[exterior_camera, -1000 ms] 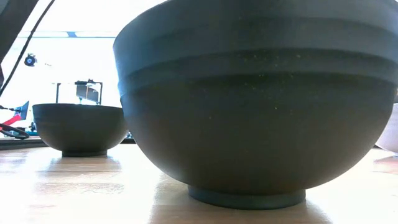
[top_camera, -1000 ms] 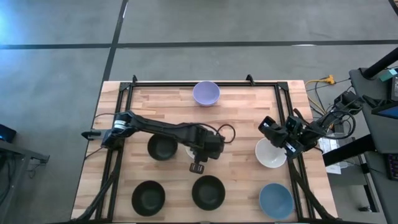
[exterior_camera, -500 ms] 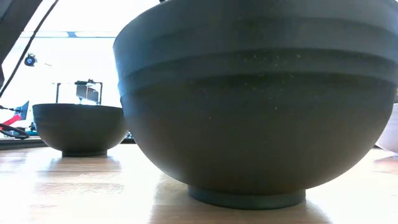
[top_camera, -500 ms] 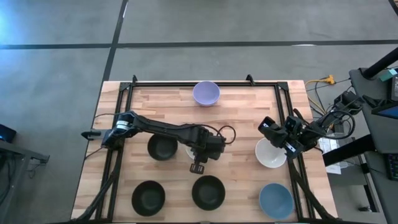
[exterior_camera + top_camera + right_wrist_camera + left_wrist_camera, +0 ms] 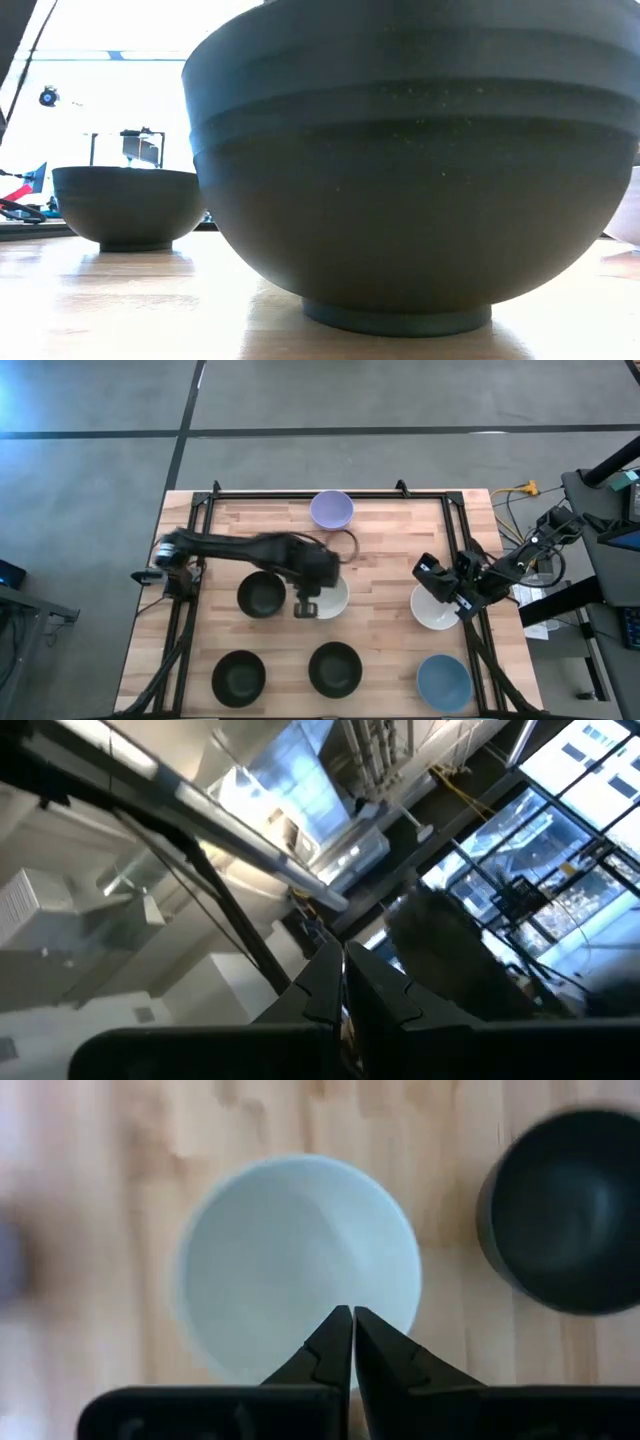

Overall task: Nest bowls inside each other
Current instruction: Stack the purple bowl on top of the white bowl

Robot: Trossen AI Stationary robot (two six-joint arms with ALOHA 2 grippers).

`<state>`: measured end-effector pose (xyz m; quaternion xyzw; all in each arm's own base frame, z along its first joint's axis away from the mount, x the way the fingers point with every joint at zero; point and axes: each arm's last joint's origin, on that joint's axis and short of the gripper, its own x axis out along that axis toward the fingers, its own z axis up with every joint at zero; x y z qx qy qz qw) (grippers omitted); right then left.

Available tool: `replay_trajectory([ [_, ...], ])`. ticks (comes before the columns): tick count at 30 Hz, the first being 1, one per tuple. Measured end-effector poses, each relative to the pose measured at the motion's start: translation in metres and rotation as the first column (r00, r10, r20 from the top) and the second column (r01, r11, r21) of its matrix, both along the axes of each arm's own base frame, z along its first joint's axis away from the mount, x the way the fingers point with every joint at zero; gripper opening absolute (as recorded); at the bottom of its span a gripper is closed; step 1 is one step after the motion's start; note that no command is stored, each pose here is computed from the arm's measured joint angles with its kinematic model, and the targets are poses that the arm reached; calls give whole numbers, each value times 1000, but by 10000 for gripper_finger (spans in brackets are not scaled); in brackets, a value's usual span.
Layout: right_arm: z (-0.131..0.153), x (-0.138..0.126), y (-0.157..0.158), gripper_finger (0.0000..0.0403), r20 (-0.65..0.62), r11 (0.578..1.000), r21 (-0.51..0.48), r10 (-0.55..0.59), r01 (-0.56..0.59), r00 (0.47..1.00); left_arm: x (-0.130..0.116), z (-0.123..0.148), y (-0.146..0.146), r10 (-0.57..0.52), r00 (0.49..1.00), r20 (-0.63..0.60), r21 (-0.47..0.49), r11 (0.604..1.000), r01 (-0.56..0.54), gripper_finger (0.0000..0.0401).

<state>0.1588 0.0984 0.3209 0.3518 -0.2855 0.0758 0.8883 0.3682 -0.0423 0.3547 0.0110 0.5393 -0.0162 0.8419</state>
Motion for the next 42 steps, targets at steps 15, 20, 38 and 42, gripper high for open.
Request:
replay_trajectory([
  [15, -23, 49, -38, 13, -42, 961, 28, 277, -276, 960, -103, 73, 17, 221, 667, 711, -265, 964, -37, 0],
  [20, -41, 71, -96, 13, -161, 995, 12, 104, -104, 981, -120, 72, 19, 301, 328, 896, -343, 936, 78, 0],
  [38, -49, 113, -242, 80, -790, 727, -588, -420, -355, 448, -139, 35, 22, 552, 209, 807, -579, 809, 99, 0],
  [42, -56, 140, -258, 132, -825, 660, -565, -434, -495, 363, -148, 41, 19, 532, 195, 824, -559, 819, 127, 0],
])
